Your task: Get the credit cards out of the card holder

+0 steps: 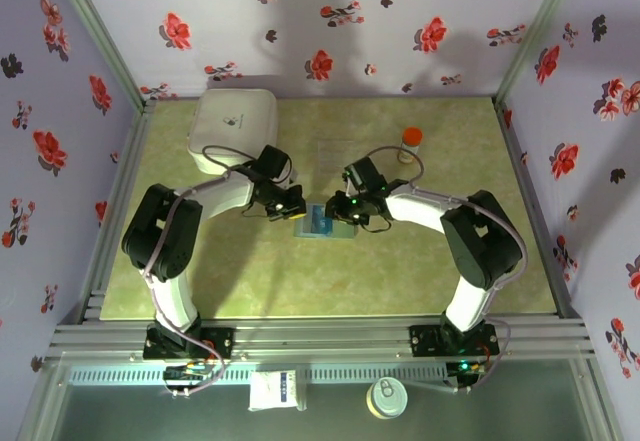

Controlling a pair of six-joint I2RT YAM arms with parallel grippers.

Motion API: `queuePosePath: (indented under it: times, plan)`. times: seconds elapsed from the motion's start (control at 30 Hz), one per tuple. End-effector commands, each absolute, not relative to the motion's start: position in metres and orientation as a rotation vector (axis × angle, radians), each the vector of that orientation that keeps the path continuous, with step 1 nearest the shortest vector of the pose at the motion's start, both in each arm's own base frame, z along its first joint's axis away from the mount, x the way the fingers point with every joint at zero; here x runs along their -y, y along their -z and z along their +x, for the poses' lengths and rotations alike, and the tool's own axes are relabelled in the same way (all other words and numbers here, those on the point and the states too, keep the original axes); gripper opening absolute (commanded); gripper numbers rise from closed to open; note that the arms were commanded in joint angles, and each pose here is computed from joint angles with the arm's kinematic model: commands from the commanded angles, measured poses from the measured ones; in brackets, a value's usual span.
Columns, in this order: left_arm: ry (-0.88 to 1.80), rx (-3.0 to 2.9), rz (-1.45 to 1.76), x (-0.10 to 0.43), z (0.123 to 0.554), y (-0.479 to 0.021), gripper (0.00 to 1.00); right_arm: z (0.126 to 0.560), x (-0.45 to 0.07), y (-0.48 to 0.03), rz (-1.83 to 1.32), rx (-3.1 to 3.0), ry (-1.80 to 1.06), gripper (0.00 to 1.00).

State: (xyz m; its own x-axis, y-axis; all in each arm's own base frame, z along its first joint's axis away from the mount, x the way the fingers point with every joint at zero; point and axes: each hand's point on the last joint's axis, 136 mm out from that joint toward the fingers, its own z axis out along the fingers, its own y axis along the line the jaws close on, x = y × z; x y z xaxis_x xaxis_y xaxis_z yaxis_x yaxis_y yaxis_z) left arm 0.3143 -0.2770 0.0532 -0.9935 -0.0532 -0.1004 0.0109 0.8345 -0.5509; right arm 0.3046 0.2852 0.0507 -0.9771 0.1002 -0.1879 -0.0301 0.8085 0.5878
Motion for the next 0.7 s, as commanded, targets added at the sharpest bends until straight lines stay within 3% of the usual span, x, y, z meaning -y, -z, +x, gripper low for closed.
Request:
queuePosePath:
  times: [0.0, 0.67]
  plan:
    - [0.905, -2.878, 0.005, 0.286, 0.313, -0.073, 0.01, 0.304, -0.283, -0.05, 0.122, -2.778, -0.959, 0.32]
    - [0.798, -2.997, 0.018, 0.286, 0.305, -0.019, 0.0, 0.3, -0.283, -0.013, 0.201, -2.815, -1.062, 0.32]
